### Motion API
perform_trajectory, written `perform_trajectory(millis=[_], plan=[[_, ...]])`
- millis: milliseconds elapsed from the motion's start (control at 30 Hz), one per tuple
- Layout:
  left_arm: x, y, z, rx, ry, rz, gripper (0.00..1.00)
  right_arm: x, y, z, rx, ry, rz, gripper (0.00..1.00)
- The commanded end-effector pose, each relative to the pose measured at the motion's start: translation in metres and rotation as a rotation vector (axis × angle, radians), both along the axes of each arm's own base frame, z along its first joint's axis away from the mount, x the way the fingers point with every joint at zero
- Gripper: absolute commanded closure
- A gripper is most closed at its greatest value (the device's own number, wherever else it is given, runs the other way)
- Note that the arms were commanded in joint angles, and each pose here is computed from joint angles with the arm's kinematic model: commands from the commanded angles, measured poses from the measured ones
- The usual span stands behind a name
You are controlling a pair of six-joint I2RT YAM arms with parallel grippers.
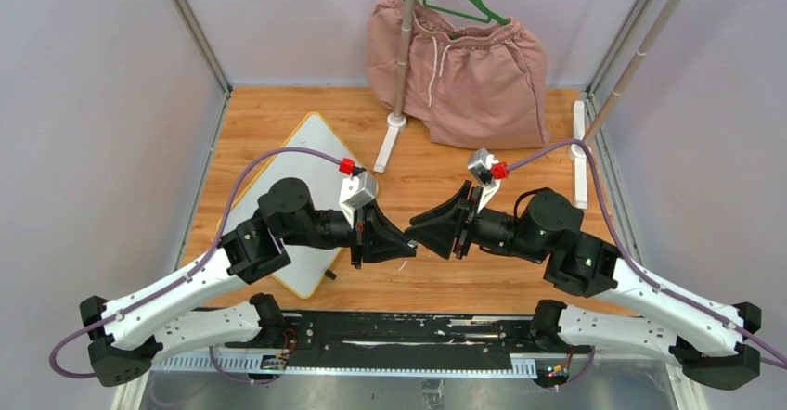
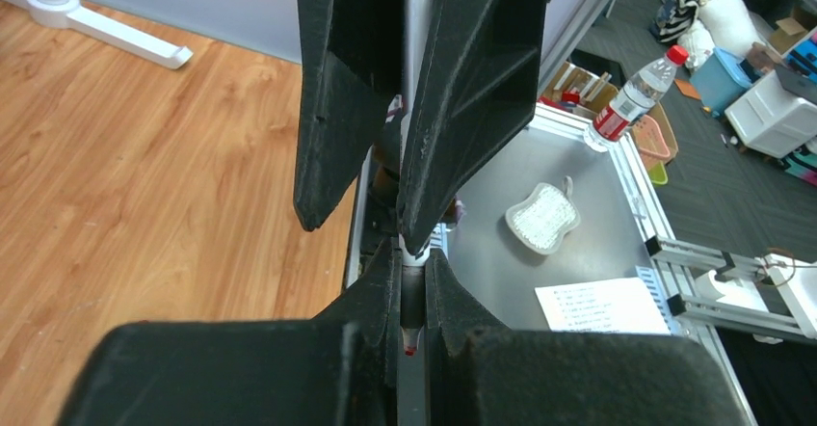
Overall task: Write a sentence on the whiteboard
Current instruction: Move the whiteboard to the center of the board.
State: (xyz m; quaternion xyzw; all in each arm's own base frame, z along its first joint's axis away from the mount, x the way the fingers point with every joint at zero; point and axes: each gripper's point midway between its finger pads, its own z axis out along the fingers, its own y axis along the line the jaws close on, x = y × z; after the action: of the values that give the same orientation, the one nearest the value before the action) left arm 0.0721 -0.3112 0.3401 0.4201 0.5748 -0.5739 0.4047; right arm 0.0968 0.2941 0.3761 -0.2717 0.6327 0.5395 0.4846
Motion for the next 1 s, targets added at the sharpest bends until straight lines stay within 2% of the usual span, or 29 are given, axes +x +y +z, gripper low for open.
perform_trajectory(millis=[0,133,333,500,700,967], plan=[[-0.003,0.004,0.018,-0.038,-0.045,-0.01,1.0,-0.007,0.003,0.008,0.026,-0.009,0.038,0.61],[0.0,0.006,0.018,-0.038,-0.052,0.012,1.0,-0.008,0.003,0.003,0.02,0.0,0.041,0.54],[0.002,0.008,0.022,-0.05,-0.06,0.034,1.0,-0.01,0.001,-0.001,0.024,0.003,0.049,0.61],[0.002,0.007,0.025,-0.061,-0.06,0.036,1.0,-0.013,-0.002,0.0,0.031,-0.002,0.053,0.54],[0.002,0.006,0.023,-0.059,-0.049,0.03,1.0,-0.011,-0.003,0.003,0.051,-0.009,0.044,0.69],[0.001,0.005,0.023,-0.067,-0.046,0.026,1.0,-0.011,0.0,0.006,0.056,-0.01,0.052,0.72]])
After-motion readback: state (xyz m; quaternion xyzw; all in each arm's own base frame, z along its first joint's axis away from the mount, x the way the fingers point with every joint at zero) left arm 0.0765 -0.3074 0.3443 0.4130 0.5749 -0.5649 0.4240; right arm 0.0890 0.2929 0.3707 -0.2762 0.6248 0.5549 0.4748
